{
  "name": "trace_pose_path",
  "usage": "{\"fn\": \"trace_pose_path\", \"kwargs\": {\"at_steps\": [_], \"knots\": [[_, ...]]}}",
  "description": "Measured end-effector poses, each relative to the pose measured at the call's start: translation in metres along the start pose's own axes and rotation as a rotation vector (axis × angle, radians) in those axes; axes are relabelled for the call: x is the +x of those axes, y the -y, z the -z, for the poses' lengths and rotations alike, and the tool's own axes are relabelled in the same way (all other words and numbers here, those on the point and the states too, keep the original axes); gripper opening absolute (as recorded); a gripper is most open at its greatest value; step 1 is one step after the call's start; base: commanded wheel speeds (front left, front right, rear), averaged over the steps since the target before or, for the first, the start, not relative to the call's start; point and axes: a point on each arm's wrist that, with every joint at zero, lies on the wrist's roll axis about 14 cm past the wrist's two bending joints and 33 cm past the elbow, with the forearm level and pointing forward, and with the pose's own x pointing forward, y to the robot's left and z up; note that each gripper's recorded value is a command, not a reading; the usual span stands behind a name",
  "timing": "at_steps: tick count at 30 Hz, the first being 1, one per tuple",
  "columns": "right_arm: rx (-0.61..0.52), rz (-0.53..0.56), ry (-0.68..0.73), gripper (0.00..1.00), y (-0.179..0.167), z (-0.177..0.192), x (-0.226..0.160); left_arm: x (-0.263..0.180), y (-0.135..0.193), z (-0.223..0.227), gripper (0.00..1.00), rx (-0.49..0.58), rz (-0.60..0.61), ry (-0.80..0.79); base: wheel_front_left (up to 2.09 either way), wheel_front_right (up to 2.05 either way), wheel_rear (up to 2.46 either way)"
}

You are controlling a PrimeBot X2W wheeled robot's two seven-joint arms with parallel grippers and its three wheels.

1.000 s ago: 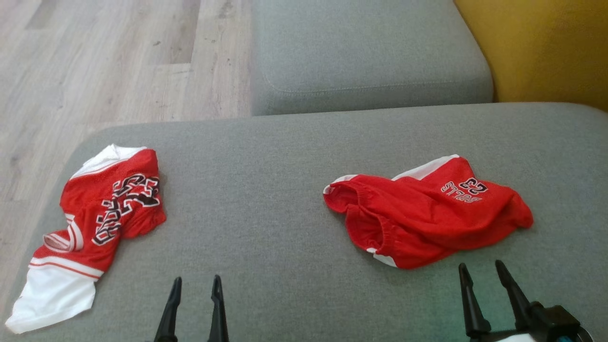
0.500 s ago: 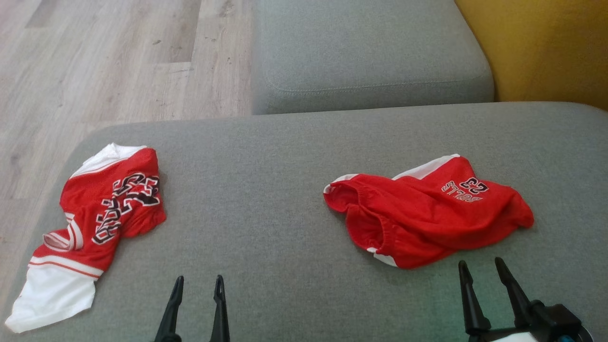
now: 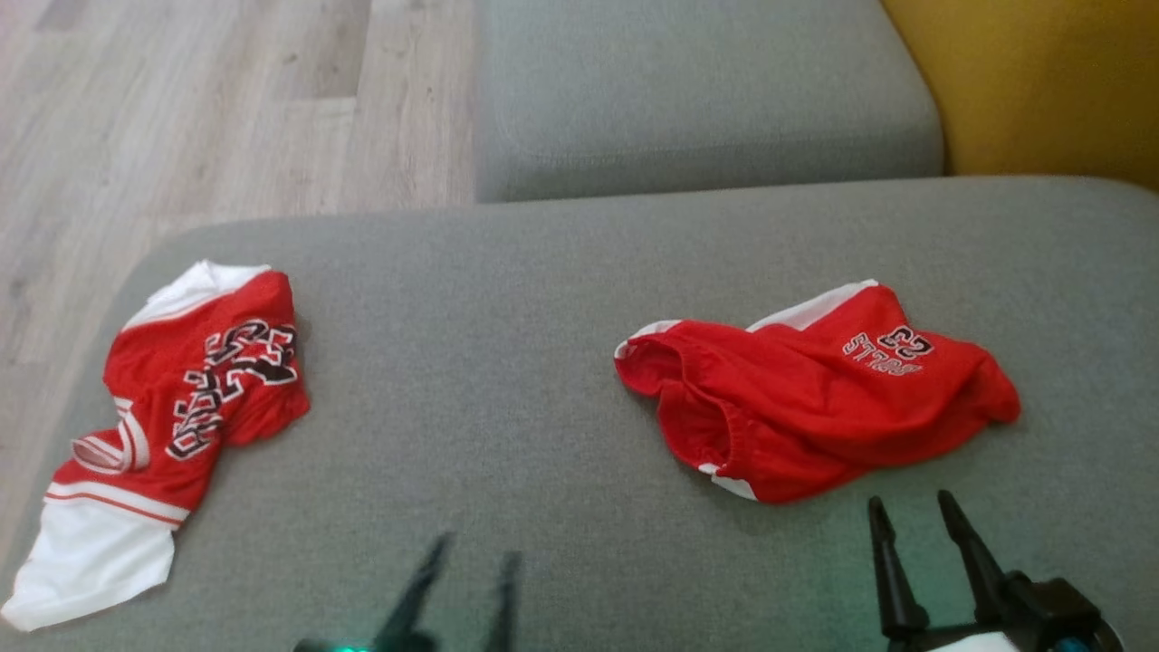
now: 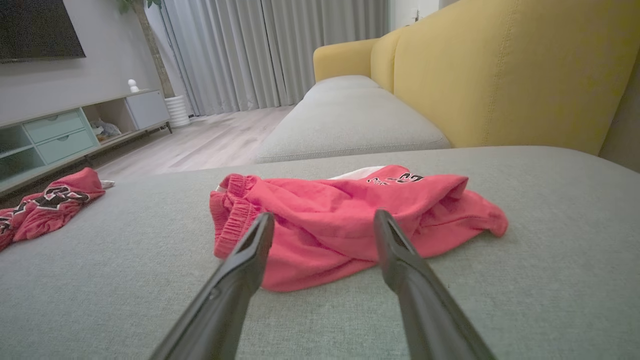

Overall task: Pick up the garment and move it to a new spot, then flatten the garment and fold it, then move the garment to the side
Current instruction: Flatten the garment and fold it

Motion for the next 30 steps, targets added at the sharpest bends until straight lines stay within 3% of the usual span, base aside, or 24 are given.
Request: {"fn": "trace_pose_path", "kwargs": {"at_steps": [7, 14, 19, 30], "knots": [[-0.004, -0.001, -0.015, 1.0, -0.001, 0.003, 0.007, 0.047, 0.071, -0.004, 1.0, 0.204, 0.36, 0.004, 0.0, 0.0, 0.0], [-0.019, 0.011, -0.029, 1.0, -0.001, 0.007, 0.005, 0.065, 0.123, 0.027, 1.0, 0.399, 0.637, -0.07, 0.0, 0.0, 0.0], [-0.019, 0.047, -0.045, 1.0, 0.007, 0.01, 0.001, 0.092, 0.139, 0.031, 1.0, 0.5, 0.7, -0.063, 0.0, 0.0, 0.0], [-0.021, 0.182, -0.082, 1.0, 0.042, 0.016, -0.012, 0.124, 0.166, 0.057, 1.0, 0.569, 0.81, -0.104, 0.0, 0.0, 0.0]]}}
